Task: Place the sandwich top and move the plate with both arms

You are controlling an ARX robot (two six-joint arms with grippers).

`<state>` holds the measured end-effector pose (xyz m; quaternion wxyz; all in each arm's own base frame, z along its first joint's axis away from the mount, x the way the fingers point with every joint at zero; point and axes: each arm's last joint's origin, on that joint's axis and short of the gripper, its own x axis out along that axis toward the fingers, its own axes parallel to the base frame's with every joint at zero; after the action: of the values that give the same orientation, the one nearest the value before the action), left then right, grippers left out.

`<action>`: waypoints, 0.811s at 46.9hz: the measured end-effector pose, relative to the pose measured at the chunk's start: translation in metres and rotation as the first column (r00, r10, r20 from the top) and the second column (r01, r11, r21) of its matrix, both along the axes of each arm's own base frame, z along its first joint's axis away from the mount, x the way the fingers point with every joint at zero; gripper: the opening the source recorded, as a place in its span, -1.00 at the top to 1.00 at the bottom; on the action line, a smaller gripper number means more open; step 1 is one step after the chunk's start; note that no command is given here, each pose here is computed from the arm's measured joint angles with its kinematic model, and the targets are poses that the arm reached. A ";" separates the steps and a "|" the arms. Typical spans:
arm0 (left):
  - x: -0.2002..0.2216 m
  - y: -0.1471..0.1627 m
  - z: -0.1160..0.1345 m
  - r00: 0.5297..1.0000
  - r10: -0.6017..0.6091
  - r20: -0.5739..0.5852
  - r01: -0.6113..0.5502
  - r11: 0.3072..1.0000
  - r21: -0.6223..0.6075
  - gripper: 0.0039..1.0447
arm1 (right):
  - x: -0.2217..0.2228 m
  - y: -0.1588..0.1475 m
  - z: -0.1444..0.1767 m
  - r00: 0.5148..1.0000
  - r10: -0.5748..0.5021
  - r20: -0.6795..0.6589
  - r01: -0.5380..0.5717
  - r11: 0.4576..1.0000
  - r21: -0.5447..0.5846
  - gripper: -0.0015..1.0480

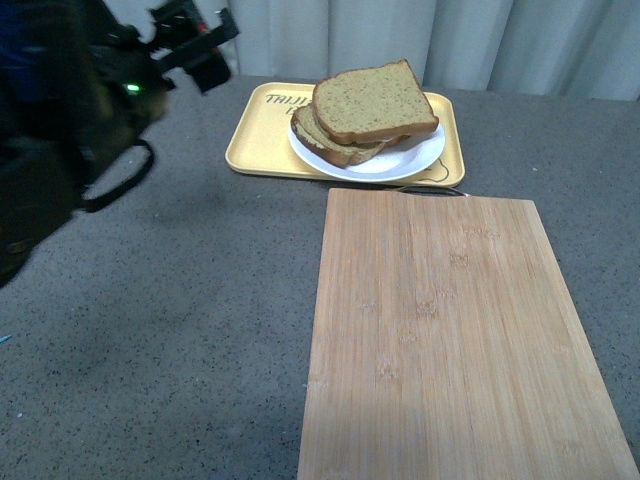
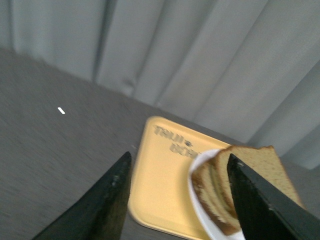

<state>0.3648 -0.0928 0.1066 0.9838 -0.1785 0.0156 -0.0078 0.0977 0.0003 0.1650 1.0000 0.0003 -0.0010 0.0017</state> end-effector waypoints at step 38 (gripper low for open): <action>-0.164 0.078 0.043 1.000 0.007 0.017 -0.012 0.940 0.340 0.93 | 0.000 0.000 0.000 1.000 0.001 0.000 -0.001 1.000 0.000 -0.82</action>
<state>0.2012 -0.0144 0.1493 0.9999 -0.0061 0.0083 -0.0017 0.0977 0.0003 0.1648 1.0000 0.0001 -0.0009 0.0021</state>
